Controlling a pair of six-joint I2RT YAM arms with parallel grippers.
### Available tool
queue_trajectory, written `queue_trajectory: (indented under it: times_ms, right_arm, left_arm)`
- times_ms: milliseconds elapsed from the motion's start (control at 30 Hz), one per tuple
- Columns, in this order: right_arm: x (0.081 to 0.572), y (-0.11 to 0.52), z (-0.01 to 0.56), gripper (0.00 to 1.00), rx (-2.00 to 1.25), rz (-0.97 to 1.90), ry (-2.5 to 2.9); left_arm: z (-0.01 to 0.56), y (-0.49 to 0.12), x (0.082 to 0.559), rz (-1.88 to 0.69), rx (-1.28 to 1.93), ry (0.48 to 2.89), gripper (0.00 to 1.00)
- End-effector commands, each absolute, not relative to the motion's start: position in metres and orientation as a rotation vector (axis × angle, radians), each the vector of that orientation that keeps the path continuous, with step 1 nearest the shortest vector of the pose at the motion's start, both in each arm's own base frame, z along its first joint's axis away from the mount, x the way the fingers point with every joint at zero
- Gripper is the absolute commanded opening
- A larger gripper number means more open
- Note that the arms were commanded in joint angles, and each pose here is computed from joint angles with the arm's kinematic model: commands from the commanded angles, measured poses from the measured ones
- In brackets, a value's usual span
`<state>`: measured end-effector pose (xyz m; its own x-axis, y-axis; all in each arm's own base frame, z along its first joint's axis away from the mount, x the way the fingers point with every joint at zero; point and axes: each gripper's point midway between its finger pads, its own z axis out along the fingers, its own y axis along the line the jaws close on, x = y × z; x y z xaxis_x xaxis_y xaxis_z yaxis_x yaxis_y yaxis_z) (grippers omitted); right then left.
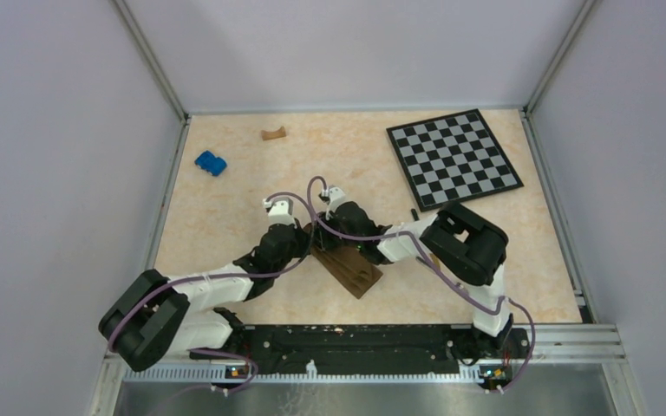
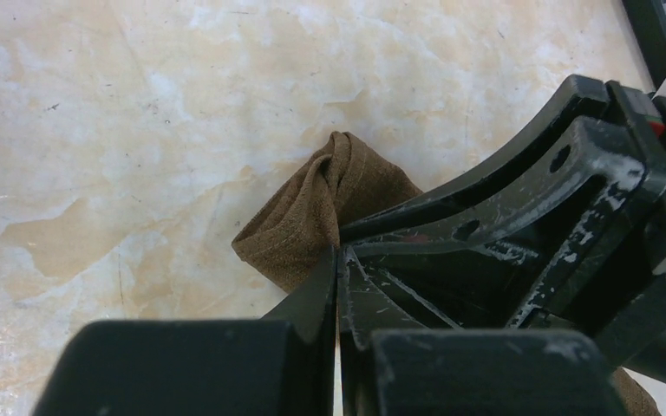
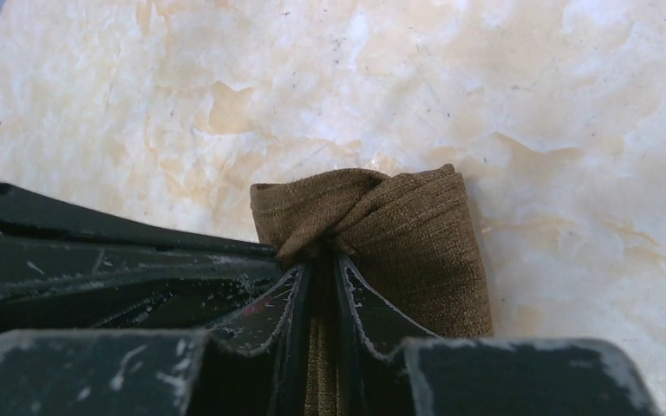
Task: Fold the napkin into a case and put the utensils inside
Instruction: Fold the top corner of the smaller rectangle-folded napkin at the center of the board.
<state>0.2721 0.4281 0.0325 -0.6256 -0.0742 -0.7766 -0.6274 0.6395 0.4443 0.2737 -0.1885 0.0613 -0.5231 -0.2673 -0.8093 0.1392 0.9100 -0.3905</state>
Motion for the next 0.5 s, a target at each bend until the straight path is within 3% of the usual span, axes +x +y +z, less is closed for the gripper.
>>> queue_trajectory:
  times_ms: [0,233,467]
  right_arm:
    - [0.266,0.441,0.026,0.17,-0.530,1.036,2.172]
    - [0.271,0.412,0.076,0.37,-0.479,1.222,2.150]
    - [0.272,0.398,0.064,0.36,-0.500,1.137,2.165]
  left_arm:
    - [0.079,-0.209,0.283,-0.604,-0.081,2.004,0.00]
    - [0.064,-0.196,0.277,-0.544,-0.096,2.050,0.00]
    - [0.060,-0.190,0.272,-0.548,-0.102,2.047,0.00]
